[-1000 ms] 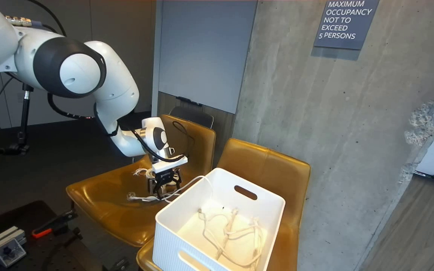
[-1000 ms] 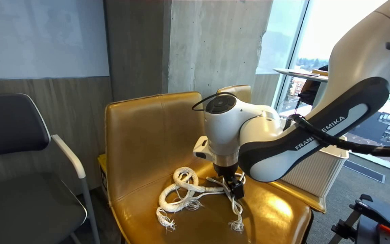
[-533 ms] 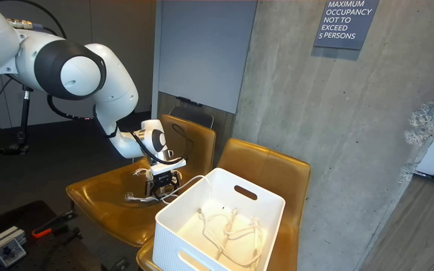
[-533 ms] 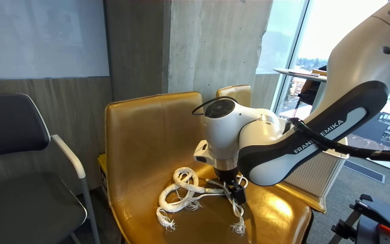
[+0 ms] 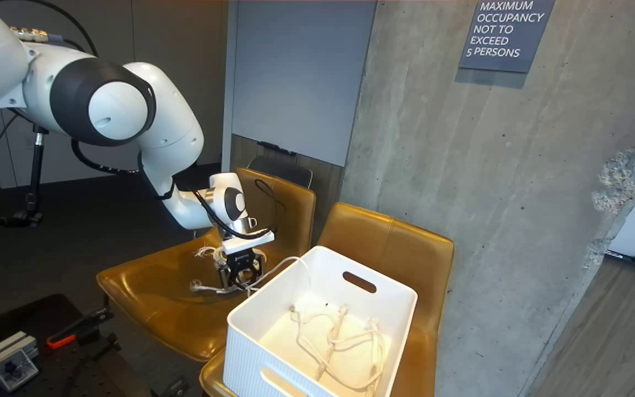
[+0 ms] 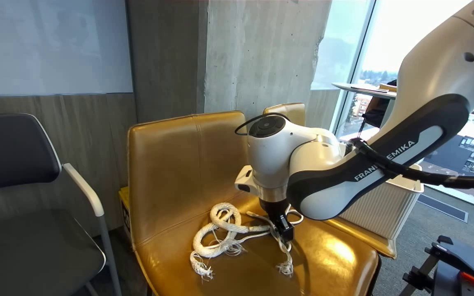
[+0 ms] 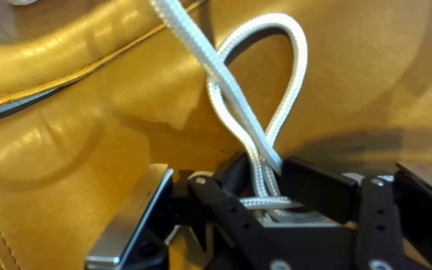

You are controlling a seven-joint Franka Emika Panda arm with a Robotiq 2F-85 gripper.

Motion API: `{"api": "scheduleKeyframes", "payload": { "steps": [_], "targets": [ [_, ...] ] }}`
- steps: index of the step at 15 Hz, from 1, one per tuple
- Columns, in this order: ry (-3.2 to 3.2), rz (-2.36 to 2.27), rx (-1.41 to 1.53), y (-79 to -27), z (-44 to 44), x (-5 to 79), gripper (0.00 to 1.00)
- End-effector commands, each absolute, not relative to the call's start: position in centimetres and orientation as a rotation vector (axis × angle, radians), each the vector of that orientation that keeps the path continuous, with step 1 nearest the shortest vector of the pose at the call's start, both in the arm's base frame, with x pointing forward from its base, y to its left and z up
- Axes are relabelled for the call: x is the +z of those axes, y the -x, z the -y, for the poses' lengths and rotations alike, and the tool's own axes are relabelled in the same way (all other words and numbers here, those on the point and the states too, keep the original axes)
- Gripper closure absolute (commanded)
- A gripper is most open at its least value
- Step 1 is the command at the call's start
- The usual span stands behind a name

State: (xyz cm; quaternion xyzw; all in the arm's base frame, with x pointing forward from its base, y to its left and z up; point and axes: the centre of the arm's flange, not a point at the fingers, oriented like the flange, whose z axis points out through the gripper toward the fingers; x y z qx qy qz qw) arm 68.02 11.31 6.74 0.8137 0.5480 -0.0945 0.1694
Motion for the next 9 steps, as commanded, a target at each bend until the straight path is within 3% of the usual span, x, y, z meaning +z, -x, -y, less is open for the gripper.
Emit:
{"api": "scheduleKeyframes", "payload": {
  "steps": [1,9],
  "targets": [
    [-2.352,-1.525,-0.318,-67.4,-11.2,7.9,1.00],
    [-2.383,-1.393,-0.296,-69.3,-9.0,21.5,1.00]
  ]
}}
